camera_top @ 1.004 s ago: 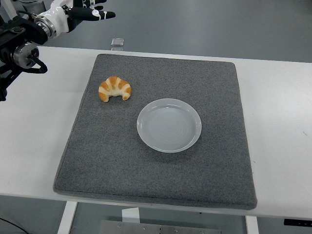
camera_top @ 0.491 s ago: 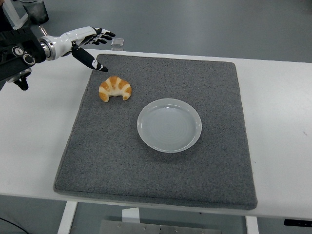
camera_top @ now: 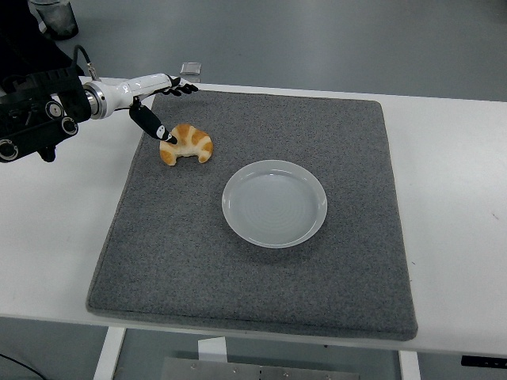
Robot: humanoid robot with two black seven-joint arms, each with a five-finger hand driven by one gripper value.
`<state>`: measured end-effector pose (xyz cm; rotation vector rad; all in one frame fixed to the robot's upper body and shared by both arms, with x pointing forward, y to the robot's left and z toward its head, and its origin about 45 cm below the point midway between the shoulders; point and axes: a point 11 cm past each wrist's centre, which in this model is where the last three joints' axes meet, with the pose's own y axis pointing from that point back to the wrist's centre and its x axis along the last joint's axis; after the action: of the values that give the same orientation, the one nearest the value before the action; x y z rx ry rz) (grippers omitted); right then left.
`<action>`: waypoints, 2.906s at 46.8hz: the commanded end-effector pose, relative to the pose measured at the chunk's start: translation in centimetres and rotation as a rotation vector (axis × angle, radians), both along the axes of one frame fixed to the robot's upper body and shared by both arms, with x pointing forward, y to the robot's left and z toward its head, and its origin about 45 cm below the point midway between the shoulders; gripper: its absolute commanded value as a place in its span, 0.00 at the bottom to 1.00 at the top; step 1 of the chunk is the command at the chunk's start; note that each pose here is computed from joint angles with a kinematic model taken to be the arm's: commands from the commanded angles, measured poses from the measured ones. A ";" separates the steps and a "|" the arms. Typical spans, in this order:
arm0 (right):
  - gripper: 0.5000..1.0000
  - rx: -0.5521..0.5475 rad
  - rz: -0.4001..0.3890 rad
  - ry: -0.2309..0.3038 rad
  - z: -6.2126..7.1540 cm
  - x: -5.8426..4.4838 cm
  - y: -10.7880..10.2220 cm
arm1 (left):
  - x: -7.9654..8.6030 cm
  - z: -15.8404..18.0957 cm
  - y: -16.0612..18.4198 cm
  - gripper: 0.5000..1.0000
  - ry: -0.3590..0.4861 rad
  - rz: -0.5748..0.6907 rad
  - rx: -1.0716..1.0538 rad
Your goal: Place the bread on the plate
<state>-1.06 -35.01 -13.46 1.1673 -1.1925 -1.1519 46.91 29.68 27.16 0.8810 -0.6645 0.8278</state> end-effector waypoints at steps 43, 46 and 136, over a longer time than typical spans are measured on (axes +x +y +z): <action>0.90 0.000 0.000 0.000 0.0 0.0 0.0 | -0.1 -4.4 -1.4 0.89 0.043 0.064 0.022; 0.90 0.000 0.000 0.000 0.0 0.0 0.0 | -0.1 -4.5 -1.6 0.89 0.045 0.062 0.021; 0.90 0.000 0.000 0.000 0.0 0.0 0.0 | 1.3 0.3 -3.9 0.00 -0.065 0.011 0.005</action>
<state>-1.06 -35.01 -13.46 1.1674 -1.1926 -1.1519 47.77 25.64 25.85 0.8766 -0.6973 0.8543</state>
